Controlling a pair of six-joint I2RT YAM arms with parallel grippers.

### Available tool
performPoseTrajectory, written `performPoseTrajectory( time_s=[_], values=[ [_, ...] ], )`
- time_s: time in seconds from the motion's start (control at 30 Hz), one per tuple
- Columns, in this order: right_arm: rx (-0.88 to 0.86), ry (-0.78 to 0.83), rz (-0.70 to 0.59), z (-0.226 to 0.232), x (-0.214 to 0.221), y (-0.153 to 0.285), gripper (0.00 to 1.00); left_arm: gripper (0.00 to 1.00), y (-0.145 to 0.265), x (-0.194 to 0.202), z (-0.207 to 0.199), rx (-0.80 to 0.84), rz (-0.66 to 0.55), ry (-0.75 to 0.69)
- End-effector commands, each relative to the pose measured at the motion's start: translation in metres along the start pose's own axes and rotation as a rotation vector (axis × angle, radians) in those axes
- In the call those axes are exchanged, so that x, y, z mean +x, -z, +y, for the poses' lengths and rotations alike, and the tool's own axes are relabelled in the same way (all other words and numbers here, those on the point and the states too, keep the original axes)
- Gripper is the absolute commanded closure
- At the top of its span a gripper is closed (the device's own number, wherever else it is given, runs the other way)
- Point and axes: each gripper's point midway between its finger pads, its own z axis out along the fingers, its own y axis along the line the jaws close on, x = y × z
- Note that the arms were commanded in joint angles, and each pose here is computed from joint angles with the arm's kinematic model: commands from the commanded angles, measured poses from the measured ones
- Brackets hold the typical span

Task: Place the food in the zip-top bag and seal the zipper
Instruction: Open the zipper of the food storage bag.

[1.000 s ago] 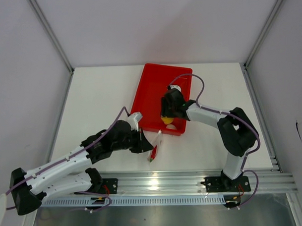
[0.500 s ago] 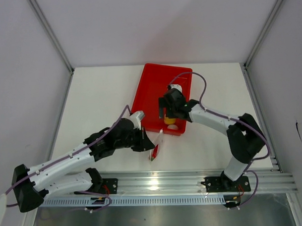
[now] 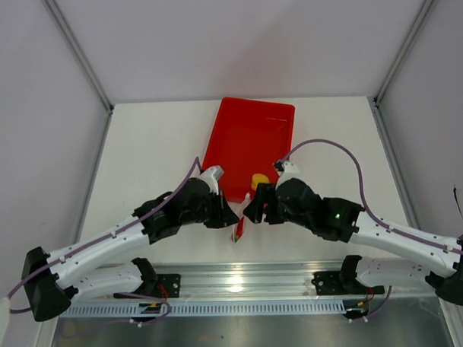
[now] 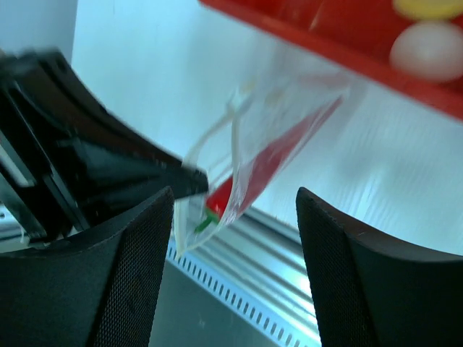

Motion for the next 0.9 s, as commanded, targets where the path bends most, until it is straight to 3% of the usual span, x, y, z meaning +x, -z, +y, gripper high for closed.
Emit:
performPoseTrajectory(
  time_s=[0.0, 0.57, 0.77, 0.87],
  values=[
    [0.02, -0.06, 0.061, 0.006, 0.033, 0.007, 0.3, 0.99, 0.003, -0.019, -0.017, 0.03, -0.065, 0.03],
    [0.118, -0.019, 0.036, 0.002, 0.047, -0.022, 0.47, 0.99, 0.011, -0.019, -0.023, 0.065, -0.072, 0.034],
    [0.156, -0.01, 0.017, -0.007, 0.042, -0.021, 0.89, 0.99, 0.011, -0.014, -0.018, 0.057, -0.056, -0.004],
    [0.204, 0.009, 0.023, -0.019, 0.044, -0.016, 1.0, 0.99, 0.011, -0.012, -0.008, 0.014, -0.051, -0.032]
  ],
)
